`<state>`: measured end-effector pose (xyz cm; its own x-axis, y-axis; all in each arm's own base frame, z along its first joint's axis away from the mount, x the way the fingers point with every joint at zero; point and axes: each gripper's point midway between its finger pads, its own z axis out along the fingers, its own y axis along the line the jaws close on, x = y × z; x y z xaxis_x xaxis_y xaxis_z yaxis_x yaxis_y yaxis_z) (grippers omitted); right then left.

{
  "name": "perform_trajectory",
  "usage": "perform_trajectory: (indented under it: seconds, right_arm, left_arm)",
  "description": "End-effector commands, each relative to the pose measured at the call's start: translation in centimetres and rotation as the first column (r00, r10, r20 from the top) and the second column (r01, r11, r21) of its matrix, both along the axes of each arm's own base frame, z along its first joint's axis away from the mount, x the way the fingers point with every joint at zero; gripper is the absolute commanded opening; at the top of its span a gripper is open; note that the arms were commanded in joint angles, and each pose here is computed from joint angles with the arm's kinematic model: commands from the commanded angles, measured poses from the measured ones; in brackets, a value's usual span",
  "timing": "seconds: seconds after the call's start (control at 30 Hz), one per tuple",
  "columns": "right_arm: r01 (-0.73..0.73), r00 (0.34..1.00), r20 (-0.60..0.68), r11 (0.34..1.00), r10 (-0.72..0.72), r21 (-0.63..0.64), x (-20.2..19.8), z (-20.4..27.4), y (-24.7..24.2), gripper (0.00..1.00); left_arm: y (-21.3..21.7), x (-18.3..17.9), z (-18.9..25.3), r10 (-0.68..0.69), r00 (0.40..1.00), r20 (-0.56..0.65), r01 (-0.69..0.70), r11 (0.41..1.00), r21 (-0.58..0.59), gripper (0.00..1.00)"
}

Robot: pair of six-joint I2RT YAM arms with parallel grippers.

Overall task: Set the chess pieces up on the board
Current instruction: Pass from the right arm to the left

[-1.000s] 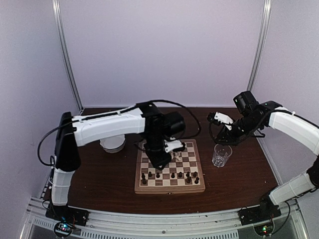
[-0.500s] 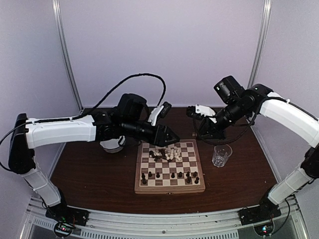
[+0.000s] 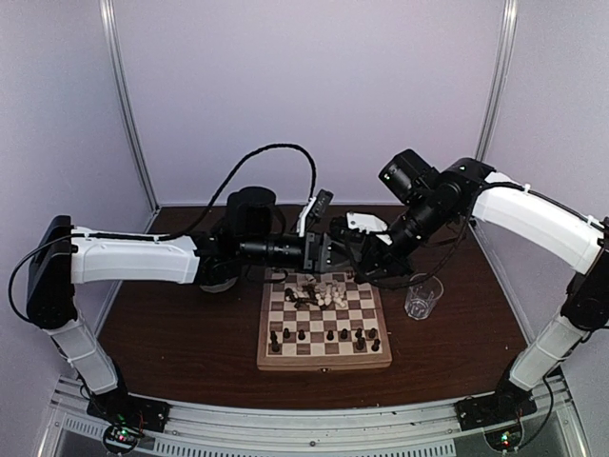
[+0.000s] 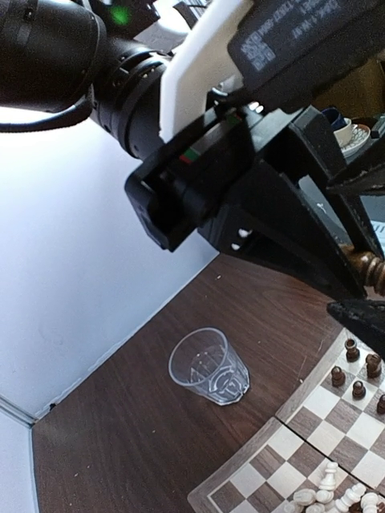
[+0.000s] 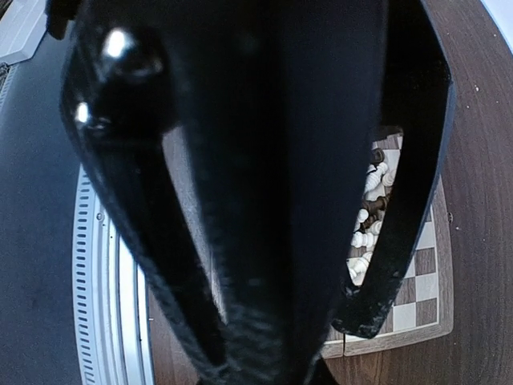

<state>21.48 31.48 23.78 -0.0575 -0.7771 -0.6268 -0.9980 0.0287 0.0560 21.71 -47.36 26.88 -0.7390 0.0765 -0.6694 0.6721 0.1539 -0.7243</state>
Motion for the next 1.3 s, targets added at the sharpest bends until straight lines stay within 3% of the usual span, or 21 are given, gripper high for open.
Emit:
perform_trajectory:
  seconds: [0.0,0.4,0.7,0.9,1.0,1.1,1.27]
  right_arm:
    - [0.007,1.0,-0.002,1.0,-0.007,0.017,-0.1,1.0,0.2,0.07]
    - [0.045,0.999,-0.034,0.994,-0.042,0.101,0.4,3.2,-0.2,0.06]
    - [0.052,0.998,-0.033,0.994,-0.049,0.094,0.5,2.8,-0.2,0.06]
    - [0.052,0.998,-0.031,0.994,-0.05,0.094,0.5,2.9,-0.3,0.07]
    - [0.062,0.998,-0.026,0.994,-0.06,0.093,0.6,3.1,-0.5,0.13]
    - [0.119,0.992,-0.049,0.985,-0.113,0.127,1.4,4.3,-1.3,0.27]
    - [0.228,0.957,-0.244,0.922,-0.154,0.313,2.7,8.0,-3.6,0.49]
  left_arm:
    - [-0.1,-0.5,1.3,-0.048,0.999,-0.002,0.048,0.996,-0.069,0.46]
    - [0.3,-0.7,-0.2,-0.053,0.997,-0.063,0.048,0.996,-0.08,0.48]
    - [-0.3,-1.2,0.0,-0.108,0.99,-0.087,0.098,0.989,-0.115,0.23]
    - [-0.3,-1.4,0.1,-0.123,0.988,-0.091,0.11,0.985,-0.136,0.13]
    - [-0.2,-1.4,0.5,-0.124,0.989,-0.079,0.111,0.982,-0.154,0.1]
    - [0.3,-1.0,1.3,-0.105,0.993,-0.055,0.093,0.977,-0.19,0.09]
    - [1.0,-0.5,2.3,-0.051,0.999,-0.002,0.049,0.972,-0.229,0.09]
